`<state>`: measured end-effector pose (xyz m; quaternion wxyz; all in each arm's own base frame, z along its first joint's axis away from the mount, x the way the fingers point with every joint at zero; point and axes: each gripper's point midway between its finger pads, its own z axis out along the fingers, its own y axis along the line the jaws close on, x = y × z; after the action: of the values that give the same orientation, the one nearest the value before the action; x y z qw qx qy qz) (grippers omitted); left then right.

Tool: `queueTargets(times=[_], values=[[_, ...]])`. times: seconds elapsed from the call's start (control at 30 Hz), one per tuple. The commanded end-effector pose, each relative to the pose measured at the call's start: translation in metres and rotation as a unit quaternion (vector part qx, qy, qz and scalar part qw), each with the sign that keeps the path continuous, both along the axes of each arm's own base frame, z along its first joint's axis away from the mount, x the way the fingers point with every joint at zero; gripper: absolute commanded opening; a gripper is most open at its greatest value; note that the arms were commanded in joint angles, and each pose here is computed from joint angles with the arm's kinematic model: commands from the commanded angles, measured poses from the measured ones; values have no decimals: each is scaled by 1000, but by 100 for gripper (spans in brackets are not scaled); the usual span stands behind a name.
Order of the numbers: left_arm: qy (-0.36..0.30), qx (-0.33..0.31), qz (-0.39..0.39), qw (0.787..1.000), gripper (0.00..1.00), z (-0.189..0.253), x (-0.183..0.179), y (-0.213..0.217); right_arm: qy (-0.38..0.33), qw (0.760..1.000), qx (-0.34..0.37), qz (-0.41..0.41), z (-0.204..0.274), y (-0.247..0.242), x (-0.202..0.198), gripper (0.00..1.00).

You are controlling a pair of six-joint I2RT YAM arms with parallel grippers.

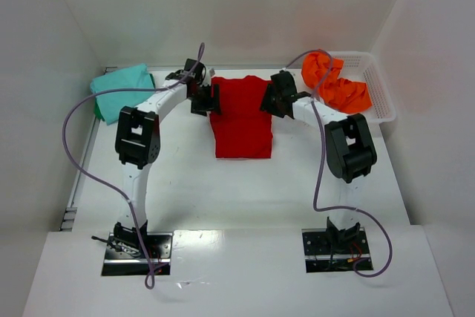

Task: Fold and stack the t-shirts
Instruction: Fold the folded rectangular tshirt in 1/3 of the way

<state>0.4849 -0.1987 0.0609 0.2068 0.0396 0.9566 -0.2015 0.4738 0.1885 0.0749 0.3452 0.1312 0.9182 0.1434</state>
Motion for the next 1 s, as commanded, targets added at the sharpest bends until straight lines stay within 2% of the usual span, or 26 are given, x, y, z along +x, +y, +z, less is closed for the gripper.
queueTargets(times=[0.0,0.03,0.07,0.13,0.17,0.27,0.3,0.33,0.4,0.43,0.47,0.53,0.57,0.63,0.7,0.8,0.87,0.97], values=[[-107,-12,20,994,73,79,34,10,-139,990,25,1,84,3,40,58],[-133,-16,17,991,77,104,37,9,-146,989,27,1,89,2,38,63],[-134,-16,17,991,80,110,33,10,-162,986,29,9,106,3,38,68],[-166,-29,14,986,85,147,28,10,-160,987,28,15,114,2,33,69],[-161,-27,14,987,86,142,20,12,-169,985,37,23,127,4,26,69],[-180,-50,10,982,90,164,-6,3,-154,986,44,39,114,3,4,60],[-142,-65,0,988,90,141,-28,-5,-140,988,50,44,106,2,-11,51],[-141,-79,1,987,90,147,-41,-6,-138,988,58,46,104,3,-17,45],[-117,-106,-15,987,83,136,-66,-23,-115,990,61,57,89,1,-36,37],[-111,-116,-21,987,70,136,-81,-28,-103,991,60,61,81,0,-44,28],[-78,-115,-23,990,62,108,-100,-30,-95,992,62,57,76,-1,-49,25],[-52,-121,-25,991,48,94,-126,-39,-68,994,65,63,57,-1,-71,22],[-47,-120,-22,991,38,85,-132,-41,-62,994,63,63,53,-3,-76,22],[-5,-115,-10,993,34,55,-157,-38,-42,995,64,68,37,-4,-97,22],[5,-111,-3,994,33,43,-166,-37,-27,996,65,63,24,-8,-108,22],[28,-84,11,996,36,18,-174,-32,-10,996,64,58,12,-11,-117,25],[34,-73,17,997,52,12,-175,-29,1,996,64,59,6,-9,-123,30],[30,-66,18,997,66,11,-175,-29,12,996,60,58,2,-12,-130,39]])
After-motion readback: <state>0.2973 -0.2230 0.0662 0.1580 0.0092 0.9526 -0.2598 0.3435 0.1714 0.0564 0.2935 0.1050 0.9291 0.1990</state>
